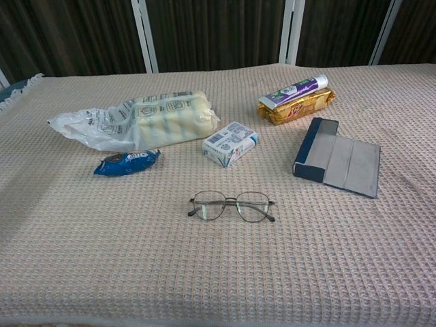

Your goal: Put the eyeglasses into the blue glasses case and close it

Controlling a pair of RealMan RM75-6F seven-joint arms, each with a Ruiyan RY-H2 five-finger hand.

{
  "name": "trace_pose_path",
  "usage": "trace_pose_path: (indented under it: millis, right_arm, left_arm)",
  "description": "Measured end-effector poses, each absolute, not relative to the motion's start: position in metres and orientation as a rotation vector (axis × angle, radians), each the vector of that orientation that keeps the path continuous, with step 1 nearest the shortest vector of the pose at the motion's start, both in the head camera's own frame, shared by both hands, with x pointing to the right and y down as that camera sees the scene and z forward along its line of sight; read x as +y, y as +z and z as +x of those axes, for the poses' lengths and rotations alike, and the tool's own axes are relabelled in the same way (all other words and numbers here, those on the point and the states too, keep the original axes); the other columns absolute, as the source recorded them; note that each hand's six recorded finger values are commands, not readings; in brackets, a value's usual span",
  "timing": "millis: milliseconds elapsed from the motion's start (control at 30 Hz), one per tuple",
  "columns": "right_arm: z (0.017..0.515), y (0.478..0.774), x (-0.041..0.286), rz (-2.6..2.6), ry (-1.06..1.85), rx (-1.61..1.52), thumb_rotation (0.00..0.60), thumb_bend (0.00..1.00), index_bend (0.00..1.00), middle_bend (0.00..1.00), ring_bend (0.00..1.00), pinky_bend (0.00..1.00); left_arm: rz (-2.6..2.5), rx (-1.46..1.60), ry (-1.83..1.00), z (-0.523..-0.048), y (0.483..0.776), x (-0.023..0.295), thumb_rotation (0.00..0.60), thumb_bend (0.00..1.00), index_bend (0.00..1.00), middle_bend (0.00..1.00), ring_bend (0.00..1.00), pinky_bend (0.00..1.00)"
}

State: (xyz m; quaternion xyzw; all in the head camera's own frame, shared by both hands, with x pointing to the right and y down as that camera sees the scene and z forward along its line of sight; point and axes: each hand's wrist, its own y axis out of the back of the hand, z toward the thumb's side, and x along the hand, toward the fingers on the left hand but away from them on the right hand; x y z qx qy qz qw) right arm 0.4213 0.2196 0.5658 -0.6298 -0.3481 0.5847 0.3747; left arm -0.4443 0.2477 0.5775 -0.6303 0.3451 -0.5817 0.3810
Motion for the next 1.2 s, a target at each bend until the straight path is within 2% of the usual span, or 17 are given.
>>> trace_pose_path:
  millis: [267,500,733,867,1200]
  right_arm:
    - [0.417,0.570,0.217,-1.613,1.469,-0.890,0.600,0.20,0.00,0.00,0.00,0.00]
    - [0.388,0.591,0.210,-1.716,1.371,-0.894,0.600,0.20,0.11,0.00,0.00,0.00]
    - [0.317,0.613,0.188,-1.887,1.265,-0.778,0.600,0.31,0.34,0.00,0.00,0.00]
    - [0.277,0.622,0.178,-1.927,1.235,-0.720,0.600,0.33,0.43,0.00,0.00,0.00]
    - [0.184,0.649,0.165,-1.968,1.246,-0.632,0.600,0.41,0.54,0.01,0.00,0.00]
  left_arm:
    - [-1.616,0.877,-1.482,-0.441,0.580,0.246,0.600,0.39,0.00,0.00,0.00,0.04]
    - [-1.626,0.881,-1.492,-0.444,0.580,0.244,0.600,0.39,0.00,0.00,0.00,0.04]
    - [-1.627,0.884,-1.488,-0.446,0.577,0.246,0.600,0.38,0.00,0.00,0.00,0.05]
    - [-1.644,0.884,-1.478,-0.445,0.576,0.247,0.600,0.39,0.00,0.00,0.00,0.05]
    - [-1.653,0.918,-1.457,-0.453,0.565,0.249,0.600,0.39,0.00,0.00,0.00,0.05]
